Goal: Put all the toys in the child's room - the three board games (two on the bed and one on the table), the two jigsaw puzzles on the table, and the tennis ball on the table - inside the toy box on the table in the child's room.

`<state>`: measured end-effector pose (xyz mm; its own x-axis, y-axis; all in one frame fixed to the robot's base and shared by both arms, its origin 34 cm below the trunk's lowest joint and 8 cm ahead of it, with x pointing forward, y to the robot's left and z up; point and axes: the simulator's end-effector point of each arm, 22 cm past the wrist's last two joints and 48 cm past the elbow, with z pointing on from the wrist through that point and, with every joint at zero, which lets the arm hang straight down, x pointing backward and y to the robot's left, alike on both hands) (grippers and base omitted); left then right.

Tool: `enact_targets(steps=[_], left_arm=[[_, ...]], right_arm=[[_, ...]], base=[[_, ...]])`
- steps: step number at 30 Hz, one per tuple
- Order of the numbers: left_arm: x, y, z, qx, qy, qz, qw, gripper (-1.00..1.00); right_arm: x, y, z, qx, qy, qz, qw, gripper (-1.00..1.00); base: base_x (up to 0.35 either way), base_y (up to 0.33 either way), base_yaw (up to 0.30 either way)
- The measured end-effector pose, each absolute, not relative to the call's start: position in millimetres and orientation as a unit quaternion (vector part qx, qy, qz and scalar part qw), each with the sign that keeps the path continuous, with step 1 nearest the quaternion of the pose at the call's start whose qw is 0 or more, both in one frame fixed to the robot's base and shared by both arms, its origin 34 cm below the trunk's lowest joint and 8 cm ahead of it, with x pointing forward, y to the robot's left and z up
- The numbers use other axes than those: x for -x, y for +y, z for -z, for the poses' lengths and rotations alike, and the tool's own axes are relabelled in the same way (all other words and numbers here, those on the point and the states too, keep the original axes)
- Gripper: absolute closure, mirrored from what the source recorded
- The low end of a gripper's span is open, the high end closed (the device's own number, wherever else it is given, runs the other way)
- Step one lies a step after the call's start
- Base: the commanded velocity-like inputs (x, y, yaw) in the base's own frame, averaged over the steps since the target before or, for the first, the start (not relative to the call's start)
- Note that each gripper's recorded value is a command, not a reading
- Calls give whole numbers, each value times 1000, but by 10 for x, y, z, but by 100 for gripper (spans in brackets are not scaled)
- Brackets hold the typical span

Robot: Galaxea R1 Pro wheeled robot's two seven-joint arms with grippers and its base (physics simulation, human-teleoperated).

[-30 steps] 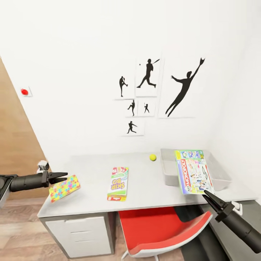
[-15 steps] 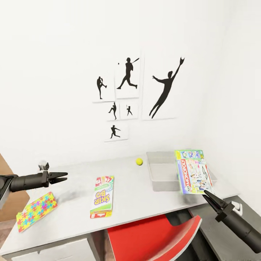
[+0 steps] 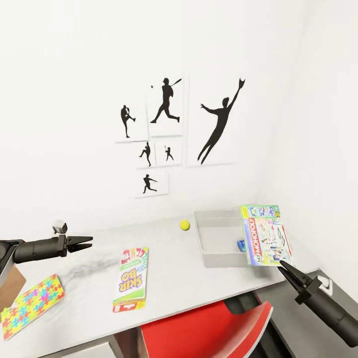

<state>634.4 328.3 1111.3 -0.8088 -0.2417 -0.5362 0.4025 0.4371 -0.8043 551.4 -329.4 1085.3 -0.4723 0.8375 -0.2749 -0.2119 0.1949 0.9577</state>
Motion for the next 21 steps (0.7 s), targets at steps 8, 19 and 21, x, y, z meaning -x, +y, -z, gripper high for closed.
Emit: enact_targets(steps=[8,19,21], left_arm=[[-6343,3284,-11116,-51,791,528,305,-100],[-6345,3282,-11112,-51,791,528,305,-100],[-6345,3282,-11111,-51,791,528,305,-100]], right_arm=[[-5516,-3289,-10851,-249,628,-582,452,100],[-5519,-3289,-10846,-249,629,-582,452,100],[-5519,-3289,-10845,-249,629,-582,452,100]], base=[[157,0,0],[100,0,0],[8,0,0]])
